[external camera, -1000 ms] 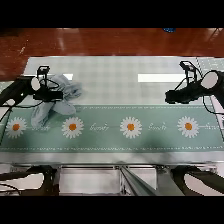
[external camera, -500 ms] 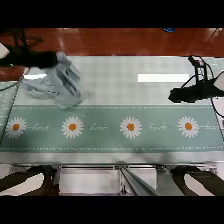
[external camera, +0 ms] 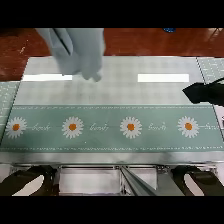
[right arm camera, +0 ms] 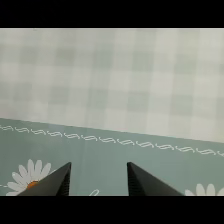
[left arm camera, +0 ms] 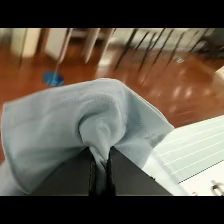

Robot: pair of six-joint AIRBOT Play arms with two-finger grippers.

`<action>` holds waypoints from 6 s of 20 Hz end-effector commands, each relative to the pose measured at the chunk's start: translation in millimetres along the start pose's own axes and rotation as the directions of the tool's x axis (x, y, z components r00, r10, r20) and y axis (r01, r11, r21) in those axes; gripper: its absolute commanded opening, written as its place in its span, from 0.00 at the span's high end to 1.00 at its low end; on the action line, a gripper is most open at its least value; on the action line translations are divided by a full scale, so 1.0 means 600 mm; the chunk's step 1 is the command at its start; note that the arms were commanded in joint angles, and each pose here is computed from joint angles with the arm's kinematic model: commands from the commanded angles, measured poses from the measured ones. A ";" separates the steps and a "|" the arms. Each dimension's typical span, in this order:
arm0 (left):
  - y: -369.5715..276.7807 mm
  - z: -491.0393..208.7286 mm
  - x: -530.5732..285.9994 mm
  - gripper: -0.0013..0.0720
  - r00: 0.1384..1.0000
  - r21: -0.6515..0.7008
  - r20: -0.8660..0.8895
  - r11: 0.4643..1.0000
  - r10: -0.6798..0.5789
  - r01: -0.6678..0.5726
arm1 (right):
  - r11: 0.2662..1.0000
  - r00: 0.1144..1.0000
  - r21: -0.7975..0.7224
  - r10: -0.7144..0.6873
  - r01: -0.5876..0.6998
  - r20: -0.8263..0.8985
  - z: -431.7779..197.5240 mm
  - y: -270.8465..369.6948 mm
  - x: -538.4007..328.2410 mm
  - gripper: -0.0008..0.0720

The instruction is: Fold the shirts.

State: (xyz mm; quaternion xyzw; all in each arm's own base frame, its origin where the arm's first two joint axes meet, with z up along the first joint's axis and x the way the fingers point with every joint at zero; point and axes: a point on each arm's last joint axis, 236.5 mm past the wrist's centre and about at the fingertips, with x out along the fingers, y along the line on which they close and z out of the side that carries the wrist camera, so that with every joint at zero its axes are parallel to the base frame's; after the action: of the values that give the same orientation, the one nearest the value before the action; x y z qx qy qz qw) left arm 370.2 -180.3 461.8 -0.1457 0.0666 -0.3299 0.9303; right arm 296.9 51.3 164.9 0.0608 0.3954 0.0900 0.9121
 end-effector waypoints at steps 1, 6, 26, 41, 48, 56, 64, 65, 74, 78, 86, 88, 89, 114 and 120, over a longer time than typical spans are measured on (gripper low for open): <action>-0.106 0.041 -0.030 0.95 0.989 0.006 0.060 0.991 -0.136 0.135 | 1.000 0.996 -0.006 0.008 -0.008 0.092 0.011 0.013 -0.050 0.43; -0.215 -0.178 0.031 0.95 0.912 -0.141 -0.245 0.943 -0.329 0.302 | 1.000 0.994 0.000 0.013 -0.013 0.111 0.013 0.016 -0.061 0.43; 0.263 -0.701 -0.232 0.29 0.407 -0.125 -0.895 0.776 0.180 -0.618 | 0.691 0.725 0.265 -0.687 0.673 -0.052 -0.041 -0.350 -0.081 0.43; 0.165 -0.883 -0.244 0.31 0.493 -0.575 -0.816 0.522 -0.302 -0.631 | 0.851 0.814 0.516 0.364 -0.093 -0.452 -0.342 0.020 0.255 0.43; 0.176 -0.891 -0.240 0.95 0.495 -0.567 -0.821 0.518 -0.286 -0.641 | 0.753 0.742 0.642 0.512 -0.145 -0.433 -0.338 0.069 0.290 0.44; 0.172 -0.890 -0.242 0.95 0.491 -0.570 -0.819 0.516 -0.296 -0.639 | 0.845 0.732 0.493 0.468 -0.207 -0.495 -0.284 0.116 0.343 0.44; 0.175 -0.891 -0.241 0.95 0.494 -0.567 -0.820 0.524 -0.289 -0.636 | 0.886 0.831 0.464 0.265 -0.009 -0.489 -0.198 -0.030 0.355 0.44; 0.174 -0.891 -0.241 0.95 0.493 -0.567 -0.820 0.524 -0.289 -0.636 | 0.875 0.812 0.483 0.285 -0.004 -0.509 -0.212 -0.026 0.362 0.44; 0.175 -0.873 -0.223 0.95 0.532 -0.599 -0.795 0.518 -0.292 -0.610 | 0.821 0.690 0.512 0.525 -0.254 -0.499 -0.205 0.134 0.439 0.96; 0.232 -0.691 -0.147 0.95 0.666 -0.611 -0.717 0.647 -0.206 -0.457 | 0.856 0.754 0.306 0.513 -0.416 -0.410 -0.007 0.142 0.370 0.96; 0.132 -0.034 -0.098 0.95 0.989 -0.130 -0.116 0.986 0.088 -0.103 | 0.957 0.888 -0.169 0.282 -0.235 0.364 0.420 0.128 -0.117 0.96; 0.060 0.043 -0.138 0.95 0.996 0.004 -0.012 0.996 0.092 -0.092 | 0.971 0.850 -0.208 0.206 -0.117 0.485 0.418 0.121 -0.234 0.96; 0.028 0.068 -0.162 0.95 0.994 0.062 0.030 0.993 0.102 -0.104 | 0.975 0.825 -0.214 0.173 -0.064 0.539 0.411 0.118 -0.291 0.96; 0.211 -0.627 -0.205 0.95 0.759 -0.402 -0.635 0.778 0.143 -0.483 | 0.979 0.950 0.065 -0.170 0.193 -0.261 -0.014 -0.133 0.119 0.96; 0.291 -0.729 -0.100 0.95 0.693 -0.367 -0.705 0.761 0.148 -0.536 | 0.950 0.954 0.306 0.033 0.063 -0.298 0.014 -0.165 0.285 0.96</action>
State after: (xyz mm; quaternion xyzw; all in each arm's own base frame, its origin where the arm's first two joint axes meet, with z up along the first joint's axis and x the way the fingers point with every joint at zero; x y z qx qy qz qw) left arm 302.5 -108.1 33.4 -0.2637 0.4881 -0.1612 0.8162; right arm 394.0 -15.5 60.7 0.1213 0.5357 0.0076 0.8356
